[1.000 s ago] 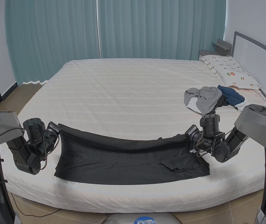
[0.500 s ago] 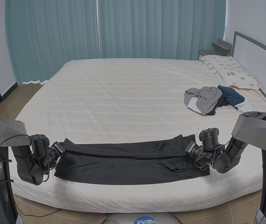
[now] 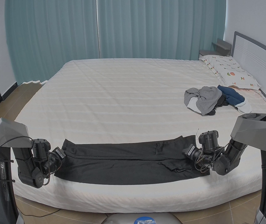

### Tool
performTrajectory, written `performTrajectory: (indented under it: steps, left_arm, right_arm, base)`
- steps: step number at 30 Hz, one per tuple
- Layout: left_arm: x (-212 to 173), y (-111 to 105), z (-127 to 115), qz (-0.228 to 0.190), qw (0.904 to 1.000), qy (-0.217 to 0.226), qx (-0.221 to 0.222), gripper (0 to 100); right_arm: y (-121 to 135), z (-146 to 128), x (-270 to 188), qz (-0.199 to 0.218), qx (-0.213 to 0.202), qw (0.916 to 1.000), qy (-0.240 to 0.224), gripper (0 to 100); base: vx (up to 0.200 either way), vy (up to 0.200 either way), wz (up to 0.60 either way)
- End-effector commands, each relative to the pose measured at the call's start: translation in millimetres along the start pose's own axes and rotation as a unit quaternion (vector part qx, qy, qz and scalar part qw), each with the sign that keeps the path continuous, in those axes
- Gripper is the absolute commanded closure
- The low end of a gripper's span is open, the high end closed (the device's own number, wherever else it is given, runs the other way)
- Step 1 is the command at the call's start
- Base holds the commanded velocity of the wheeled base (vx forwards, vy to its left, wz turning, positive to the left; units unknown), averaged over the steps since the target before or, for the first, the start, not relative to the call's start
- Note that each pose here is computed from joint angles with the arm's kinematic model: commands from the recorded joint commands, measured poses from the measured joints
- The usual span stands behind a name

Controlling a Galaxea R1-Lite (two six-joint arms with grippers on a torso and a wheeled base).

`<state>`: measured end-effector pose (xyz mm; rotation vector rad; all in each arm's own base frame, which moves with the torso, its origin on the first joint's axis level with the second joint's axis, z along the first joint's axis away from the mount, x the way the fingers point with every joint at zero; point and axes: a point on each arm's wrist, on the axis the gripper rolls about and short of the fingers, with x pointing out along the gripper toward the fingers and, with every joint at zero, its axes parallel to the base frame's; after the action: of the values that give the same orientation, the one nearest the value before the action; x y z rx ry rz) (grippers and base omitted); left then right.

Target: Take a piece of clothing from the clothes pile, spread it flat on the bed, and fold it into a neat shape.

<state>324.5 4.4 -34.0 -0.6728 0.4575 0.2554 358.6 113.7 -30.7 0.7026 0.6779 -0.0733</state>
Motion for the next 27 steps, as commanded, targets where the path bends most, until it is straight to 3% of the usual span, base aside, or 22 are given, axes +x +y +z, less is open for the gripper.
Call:
performTrajectory:
  steps: [1, 9, 14, 17, 27]
  left_arm:
    - [-3.1, 2.3, -2.0, 0.005, 1.0000, 0.006, -0.002, 0]
    - [-10.6, 6.8, 6.6, 0.001, 0.9997, 0.006, -0.024, 0]
    - [-23.1, 15.1, 13.5, -0.031, 0.9983, 0.023, -0.044, 0]
    - [-25.4, 19.9, 15.4, -0.043, 0.9972, 0.034, -0.051, 0]
    - [-22.6, 23.3, 15.1, -0.056, 0.9932, 0.052, -0.087, 0]
  right_arm:
    - [13.5, 21.4, -29.8, 0.030, 0.010, 0.9992, -0.026, 0]
    - [4.0, 14.3, -71.6, 0.041, 0.012, 0.9989, 0.021, 0]
    - [3.9, -1.4, -79.2, 0.048, 0.081, 0.9930, 0.072, 0]
    - [6.2, -6.3, -73.0, 0.051, 0.098, 0.9907, 0.080, 0]
    - [7.1, -27.8, -46.4, 0.035, 0.087, 0.9908, 0.097, 0]
  base:
    - [0.000, 0.000, 0.00]
    - [0.000, 0.000, 0.00]
    - [0.000, 0.000, 0.00]
    - [0.000, 0.000, 0.00]
    - [0.000, 0.000, 0.00]
